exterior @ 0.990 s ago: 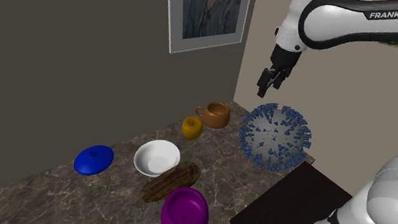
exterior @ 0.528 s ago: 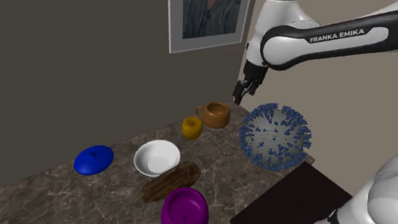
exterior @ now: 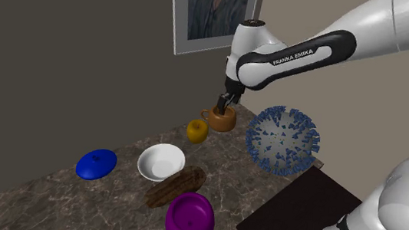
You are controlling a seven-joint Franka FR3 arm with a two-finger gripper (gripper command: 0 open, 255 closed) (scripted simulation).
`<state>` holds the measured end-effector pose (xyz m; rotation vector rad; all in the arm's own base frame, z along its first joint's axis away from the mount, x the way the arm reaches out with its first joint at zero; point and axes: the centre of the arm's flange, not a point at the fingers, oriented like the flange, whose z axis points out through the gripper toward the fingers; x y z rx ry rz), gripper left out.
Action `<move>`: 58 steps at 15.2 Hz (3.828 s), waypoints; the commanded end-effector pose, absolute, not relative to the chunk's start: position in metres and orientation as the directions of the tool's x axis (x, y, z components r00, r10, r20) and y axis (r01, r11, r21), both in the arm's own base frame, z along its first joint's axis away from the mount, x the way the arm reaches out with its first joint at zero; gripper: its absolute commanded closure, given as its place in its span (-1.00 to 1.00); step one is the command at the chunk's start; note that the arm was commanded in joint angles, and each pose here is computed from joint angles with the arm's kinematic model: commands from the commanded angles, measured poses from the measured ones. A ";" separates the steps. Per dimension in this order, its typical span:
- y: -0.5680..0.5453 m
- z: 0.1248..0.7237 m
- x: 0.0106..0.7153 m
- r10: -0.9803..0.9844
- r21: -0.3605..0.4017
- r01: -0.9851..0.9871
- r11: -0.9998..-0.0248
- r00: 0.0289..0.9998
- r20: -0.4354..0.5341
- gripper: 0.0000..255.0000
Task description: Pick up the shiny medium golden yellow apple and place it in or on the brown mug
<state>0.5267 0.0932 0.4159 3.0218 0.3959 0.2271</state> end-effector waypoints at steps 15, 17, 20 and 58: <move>0.159 0.296 0.631 0.390 0.167 0.367 -0.915 0.909 0.144 -1.00; 0.158 0.286 0.633 0.390 0.167 0.367 -0.915 0.909 0.144 -1.00; 0.157 0.278 0.634 0.390 0.167 0.367 -0.915 0.909 0.144 -1.00; 0.157 0.389 0.634 0.390 0.167 0.367 -0.915 0.909 0.144 1.00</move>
